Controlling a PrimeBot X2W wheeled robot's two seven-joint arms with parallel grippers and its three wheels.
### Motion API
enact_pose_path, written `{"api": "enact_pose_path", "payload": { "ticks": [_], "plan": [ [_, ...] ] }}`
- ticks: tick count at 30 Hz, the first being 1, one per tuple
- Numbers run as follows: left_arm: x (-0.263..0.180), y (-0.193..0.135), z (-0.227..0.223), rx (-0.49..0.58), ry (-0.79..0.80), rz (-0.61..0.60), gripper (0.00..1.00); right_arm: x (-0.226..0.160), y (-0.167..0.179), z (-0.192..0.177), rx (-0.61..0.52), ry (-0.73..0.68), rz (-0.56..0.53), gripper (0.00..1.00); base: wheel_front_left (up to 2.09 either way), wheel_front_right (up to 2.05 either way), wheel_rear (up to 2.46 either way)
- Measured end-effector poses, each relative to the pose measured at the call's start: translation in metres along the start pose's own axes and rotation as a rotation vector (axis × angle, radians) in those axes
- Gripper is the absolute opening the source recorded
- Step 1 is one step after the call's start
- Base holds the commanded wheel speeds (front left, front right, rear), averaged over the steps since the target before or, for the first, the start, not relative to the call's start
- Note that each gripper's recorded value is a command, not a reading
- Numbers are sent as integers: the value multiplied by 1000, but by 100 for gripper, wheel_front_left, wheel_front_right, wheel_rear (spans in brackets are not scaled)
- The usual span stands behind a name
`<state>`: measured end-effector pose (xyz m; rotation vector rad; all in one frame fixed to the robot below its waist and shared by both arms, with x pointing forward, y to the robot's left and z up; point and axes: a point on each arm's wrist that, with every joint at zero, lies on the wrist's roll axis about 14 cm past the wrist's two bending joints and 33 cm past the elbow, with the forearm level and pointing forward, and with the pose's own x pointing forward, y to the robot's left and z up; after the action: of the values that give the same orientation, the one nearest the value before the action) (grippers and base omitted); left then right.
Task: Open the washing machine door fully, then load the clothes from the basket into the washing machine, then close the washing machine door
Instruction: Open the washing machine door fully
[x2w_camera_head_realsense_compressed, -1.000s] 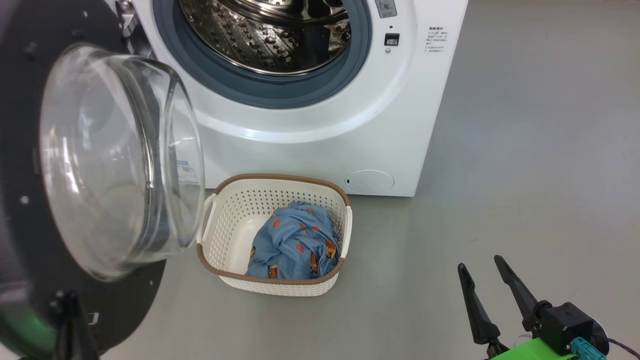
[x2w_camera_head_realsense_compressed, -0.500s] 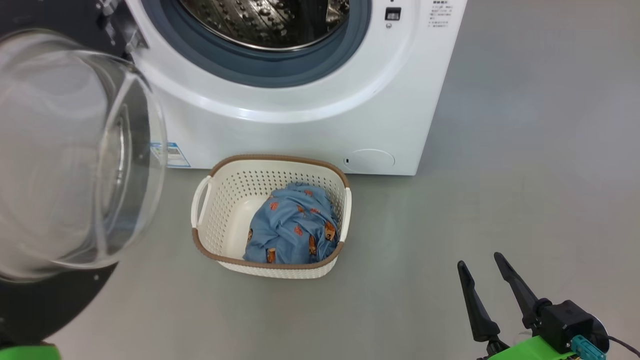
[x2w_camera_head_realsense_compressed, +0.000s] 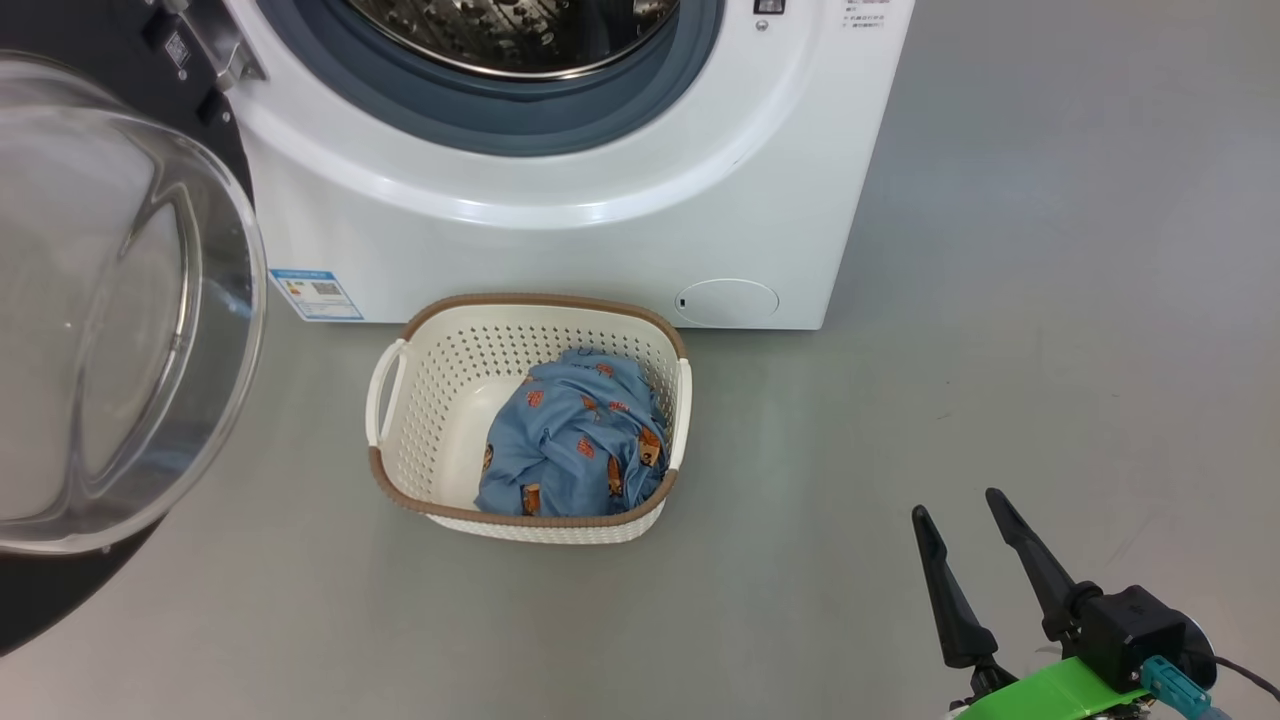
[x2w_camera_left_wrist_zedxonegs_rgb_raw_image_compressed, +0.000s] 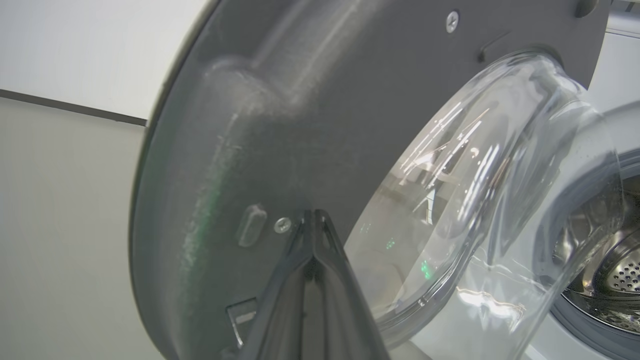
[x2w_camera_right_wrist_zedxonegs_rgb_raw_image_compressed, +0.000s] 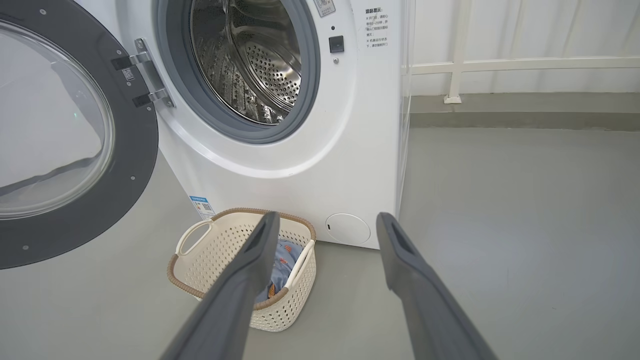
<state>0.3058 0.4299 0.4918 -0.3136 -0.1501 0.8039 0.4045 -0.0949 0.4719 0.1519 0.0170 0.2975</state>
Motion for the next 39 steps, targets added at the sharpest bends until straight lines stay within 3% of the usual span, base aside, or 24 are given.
{"api": "enact_pose_path", "payload": {
  "ticks": [11, 24, 31, 32, 33, 34, 39],
  "plan": [
    [7, 8, 5, 54, 1, -12, 0, -1, 3, 3, -3, -8, 7, 100, 0, 0, 0],
    [-20, -26, 19, 38, -62, -134, 0, -2, 12, 12, -6, -30, 33, 100, 0, 0, 0],
    [-44, -61, 17, 59, -56, -282, 0, -5, 11, 17, -9, -44, 27, 100, 0, 0, 0],
    [-48, -67, 15, 52, -49, -305, 25, -6, 11, 18, -10, -47, 25, 100, 0, 0, 0],
    [-53, -74, 13, 43, -43, -330, 59, -6, 10, 20, -11, -49, 24, 100, 0, 0, 0],
    [-58, -80, 11, 41, -34, -355, 100, -7, 10, 21, -12, -52, 22, 100, 0, 0, 0],
    [-76, -97, 3, 18, -3, -402, 100, -11, 7, 27, -9, -69, 10, 100, 0, 0, 0]
  ]
}}
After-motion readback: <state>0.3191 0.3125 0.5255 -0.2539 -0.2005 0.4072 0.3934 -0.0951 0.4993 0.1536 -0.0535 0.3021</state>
